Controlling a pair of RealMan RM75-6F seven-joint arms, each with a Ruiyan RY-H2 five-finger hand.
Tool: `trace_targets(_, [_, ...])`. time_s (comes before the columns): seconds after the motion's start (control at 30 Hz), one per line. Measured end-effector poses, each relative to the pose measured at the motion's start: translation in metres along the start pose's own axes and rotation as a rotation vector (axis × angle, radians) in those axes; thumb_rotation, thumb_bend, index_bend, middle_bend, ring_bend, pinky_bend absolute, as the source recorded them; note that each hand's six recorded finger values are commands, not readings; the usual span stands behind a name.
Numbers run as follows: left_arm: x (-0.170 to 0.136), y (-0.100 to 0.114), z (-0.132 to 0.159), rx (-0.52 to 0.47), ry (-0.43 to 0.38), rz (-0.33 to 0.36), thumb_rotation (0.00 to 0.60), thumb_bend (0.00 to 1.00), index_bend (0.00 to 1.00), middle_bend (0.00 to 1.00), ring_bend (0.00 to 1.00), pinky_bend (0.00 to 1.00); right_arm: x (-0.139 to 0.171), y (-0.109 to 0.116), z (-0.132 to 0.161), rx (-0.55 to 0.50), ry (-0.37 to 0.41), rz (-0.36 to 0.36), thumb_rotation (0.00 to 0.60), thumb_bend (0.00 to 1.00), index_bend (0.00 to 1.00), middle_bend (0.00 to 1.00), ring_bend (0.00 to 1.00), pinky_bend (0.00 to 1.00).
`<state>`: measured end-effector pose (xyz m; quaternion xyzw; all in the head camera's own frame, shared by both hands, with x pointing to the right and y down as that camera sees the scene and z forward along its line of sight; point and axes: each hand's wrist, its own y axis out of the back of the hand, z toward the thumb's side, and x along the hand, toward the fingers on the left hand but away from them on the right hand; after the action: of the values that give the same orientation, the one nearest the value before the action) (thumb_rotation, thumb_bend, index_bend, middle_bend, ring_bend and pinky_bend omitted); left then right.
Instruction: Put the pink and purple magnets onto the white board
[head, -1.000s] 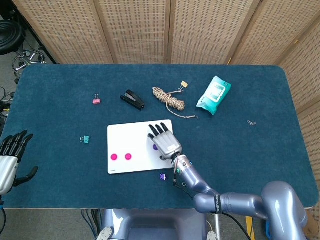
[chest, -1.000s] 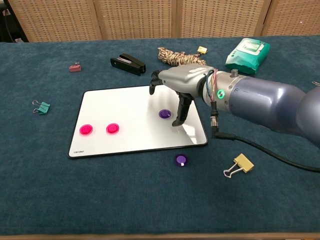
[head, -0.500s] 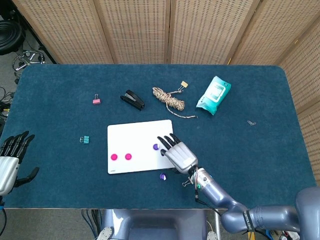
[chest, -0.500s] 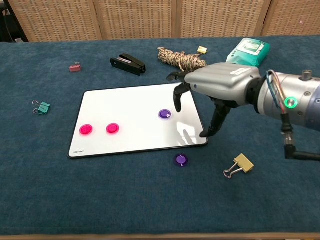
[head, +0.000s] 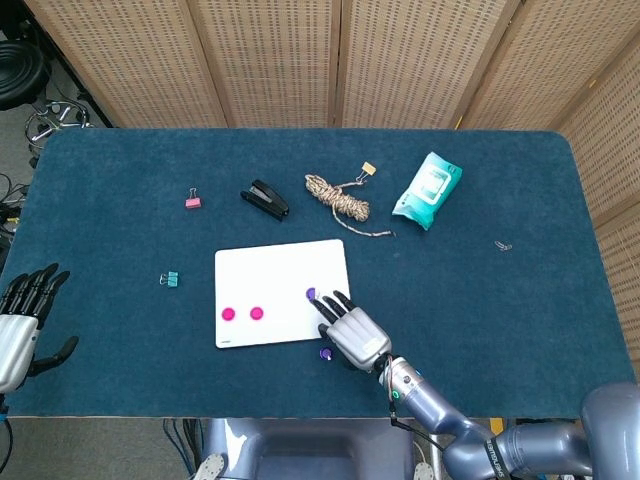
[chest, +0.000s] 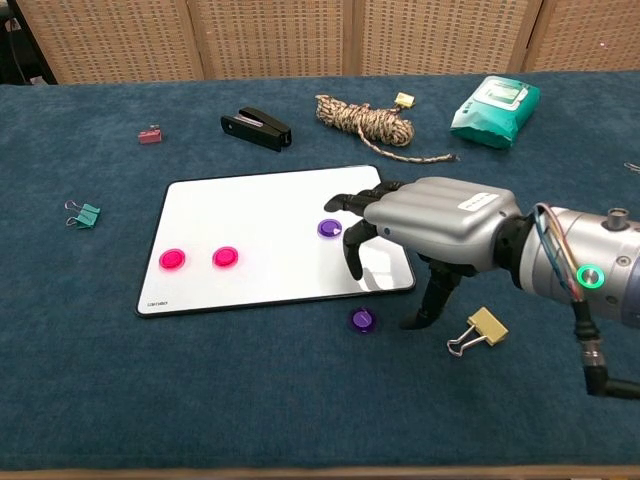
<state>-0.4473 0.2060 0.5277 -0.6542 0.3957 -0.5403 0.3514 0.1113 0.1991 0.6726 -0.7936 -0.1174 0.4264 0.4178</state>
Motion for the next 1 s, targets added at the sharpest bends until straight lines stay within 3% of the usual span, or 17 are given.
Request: trace_targets(1.0, [-0.003, 0.002, 0.001, -0.01, -0.01, -0.006, 0.6, 0.28, 0.0, 0.0, 0.0, 0.0, -0.009, -0.02, 0.002, -0.011, -0.035, 0.045, 0.6, 0.25, 0.41, 0.0, 0.0, 0.0])
